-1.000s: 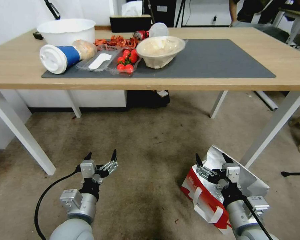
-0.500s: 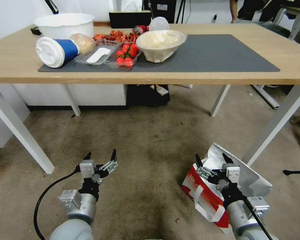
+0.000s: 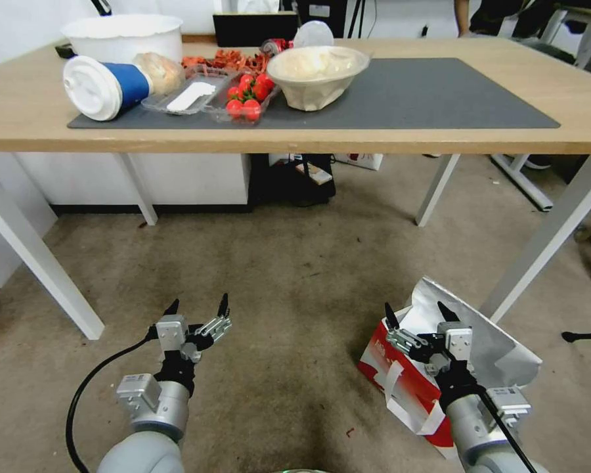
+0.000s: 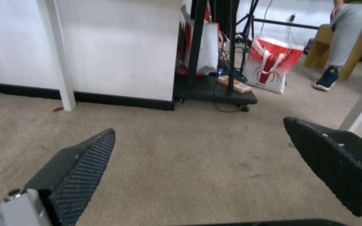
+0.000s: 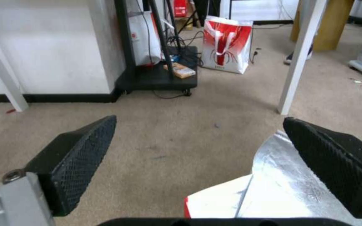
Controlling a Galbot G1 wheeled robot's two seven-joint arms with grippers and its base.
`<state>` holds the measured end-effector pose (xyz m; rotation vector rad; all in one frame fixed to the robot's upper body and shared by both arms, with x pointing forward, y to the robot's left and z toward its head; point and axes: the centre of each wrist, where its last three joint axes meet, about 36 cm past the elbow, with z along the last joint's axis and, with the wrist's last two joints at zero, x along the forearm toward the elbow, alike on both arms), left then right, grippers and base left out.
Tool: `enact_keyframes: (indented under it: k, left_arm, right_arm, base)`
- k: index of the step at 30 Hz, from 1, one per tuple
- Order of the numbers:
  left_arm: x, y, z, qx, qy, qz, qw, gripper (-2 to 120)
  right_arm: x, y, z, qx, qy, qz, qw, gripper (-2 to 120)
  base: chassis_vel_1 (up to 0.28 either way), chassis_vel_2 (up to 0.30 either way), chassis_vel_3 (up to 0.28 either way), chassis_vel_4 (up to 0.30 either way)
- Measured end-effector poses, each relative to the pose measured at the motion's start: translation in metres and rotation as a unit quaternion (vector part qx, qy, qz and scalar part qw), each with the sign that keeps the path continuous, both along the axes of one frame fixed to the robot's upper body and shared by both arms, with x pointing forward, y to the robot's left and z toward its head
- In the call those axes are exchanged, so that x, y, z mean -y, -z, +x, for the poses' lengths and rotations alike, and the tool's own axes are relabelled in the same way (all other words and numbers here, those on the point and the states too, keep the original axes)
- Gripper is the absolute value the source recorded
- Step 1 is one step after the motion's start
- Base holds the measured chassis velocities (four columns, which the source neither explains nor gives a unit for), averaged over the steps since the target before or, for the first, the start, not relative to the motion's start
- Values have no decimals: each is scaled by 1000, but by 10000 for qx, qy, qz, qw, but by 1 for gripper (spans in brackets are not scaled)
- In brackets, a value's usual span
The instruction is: Pick up the food delivery bag from the floor and place it on the table.
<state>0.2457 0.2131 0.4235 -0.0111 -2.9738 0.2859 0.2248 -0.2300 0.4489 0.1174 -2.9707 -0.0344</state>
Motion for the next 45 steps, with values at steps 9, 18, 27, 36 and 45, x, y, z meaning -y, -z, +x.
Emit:
enact_keyframes:
  k: [9,18,27,36,45]
  left_arm:
    - [0,0,0,-2,-4,3,10000,100]
    - [0,1,0,-13,-10,17,10000,100]
    - [0,0,-1,8,-8,22,10000,100]
    - [0,4,0,28,1,1,10000,100]
    - [1,5,-1,209,95,49,9997,100]
  right_arm:
    - [1,0,0,6,-1,-13,10000,100]
    - [0,1,1,-6,-3,1,10000,100]
    - [2,-1,-1,6,-10,-22,10000,100]
    - [2,0,-1,-10,-13,-21,10000,100]
    - [35,-10,2,284,-160,-80,9994,100]
  base:
    - [0,0,0,0]
    - [0,0,0,0]
    - [0,0,0,0]
    - [0,0,0,0]
    - [0,0,0,0]
